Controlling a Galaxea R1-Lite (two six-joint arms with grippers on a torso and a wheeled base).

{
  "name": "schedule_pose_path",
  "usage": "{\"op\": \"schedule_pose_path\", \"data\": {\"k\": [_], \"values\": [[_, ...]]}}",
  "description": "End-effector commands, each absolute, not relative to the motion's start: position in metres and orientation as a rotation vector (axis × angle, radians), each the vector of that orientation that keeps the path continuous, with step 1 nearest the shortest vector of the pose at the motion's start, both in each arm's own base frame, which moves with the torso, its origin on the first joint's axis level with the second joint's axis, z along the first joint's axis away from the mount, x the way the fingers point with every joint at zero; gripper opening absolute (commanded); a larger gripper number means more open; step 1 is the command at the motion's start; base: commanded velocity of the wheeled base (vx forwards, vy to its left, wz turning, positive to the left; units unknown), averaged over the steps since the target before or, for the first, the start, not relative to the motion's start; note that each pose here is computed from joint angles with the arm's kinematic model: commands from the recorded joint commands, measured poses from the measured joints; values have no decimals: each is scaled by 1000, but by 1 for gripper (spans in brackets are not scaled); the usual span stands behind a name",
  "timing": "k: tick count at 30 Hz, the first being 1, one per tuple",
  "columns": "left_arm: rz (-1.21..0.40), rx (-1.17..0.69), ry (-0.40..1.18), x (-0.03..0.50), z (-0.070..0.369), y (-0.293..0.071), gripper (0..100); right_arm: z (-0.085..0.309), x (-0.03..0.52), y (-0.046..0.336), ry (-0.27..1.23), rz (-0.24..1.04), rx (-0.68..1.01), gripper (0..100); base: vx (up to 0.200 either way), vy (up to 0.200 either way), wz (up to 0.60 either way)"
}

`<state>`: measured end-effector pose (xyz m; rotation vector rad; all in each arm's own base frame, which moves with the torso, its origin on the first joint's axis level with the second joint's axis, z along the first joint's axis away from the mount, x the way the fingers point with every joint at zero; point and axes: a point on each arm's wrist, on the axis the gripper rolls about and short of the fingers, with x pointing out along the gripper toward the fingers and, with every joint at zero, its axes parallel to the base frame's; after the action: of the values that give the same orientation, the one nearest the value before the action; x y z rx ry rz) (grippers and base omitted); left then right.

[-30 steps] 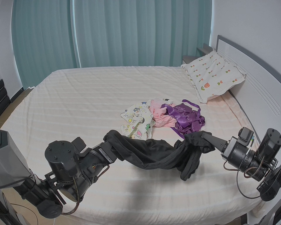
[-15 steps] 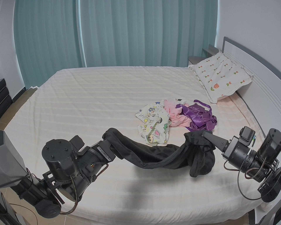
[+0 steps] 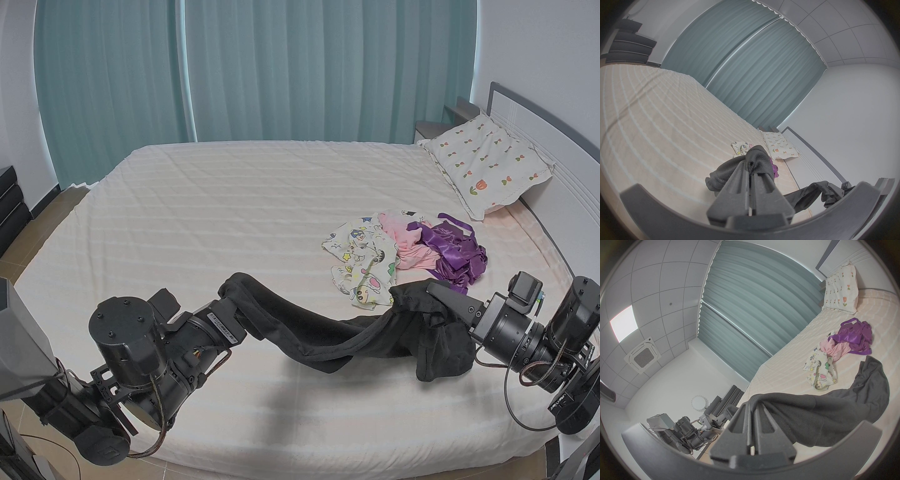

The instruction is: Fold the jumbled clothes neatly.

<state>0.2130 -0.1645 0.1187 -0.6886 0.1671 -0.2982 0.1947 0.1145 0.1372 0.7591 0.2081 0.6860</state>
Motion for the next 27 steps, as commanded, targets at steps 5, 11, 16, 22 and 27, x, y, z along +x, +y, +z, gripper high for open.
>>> {"op": "schedule_pose_path", "data": {"k": [5,11,16,22,27], "values": [[-296,-690,163,212,120,-164,0,139,188,122,209,725,759,0,0,200,0],[-297,-691,162,212,120,-164,0,138,189,121,215,722,763,0,0,200,0],[-296,-683,163,211,120,-163,0,138,189,122,218,724,764,0,0,200,0],[-303,-683,158,210,121,-164,0,138,189,122,218,726,766,0,0,200,0],[-303,-670,162,209,120,-164,0,137,189,122,222,724,765,0,0,200,0]]}}
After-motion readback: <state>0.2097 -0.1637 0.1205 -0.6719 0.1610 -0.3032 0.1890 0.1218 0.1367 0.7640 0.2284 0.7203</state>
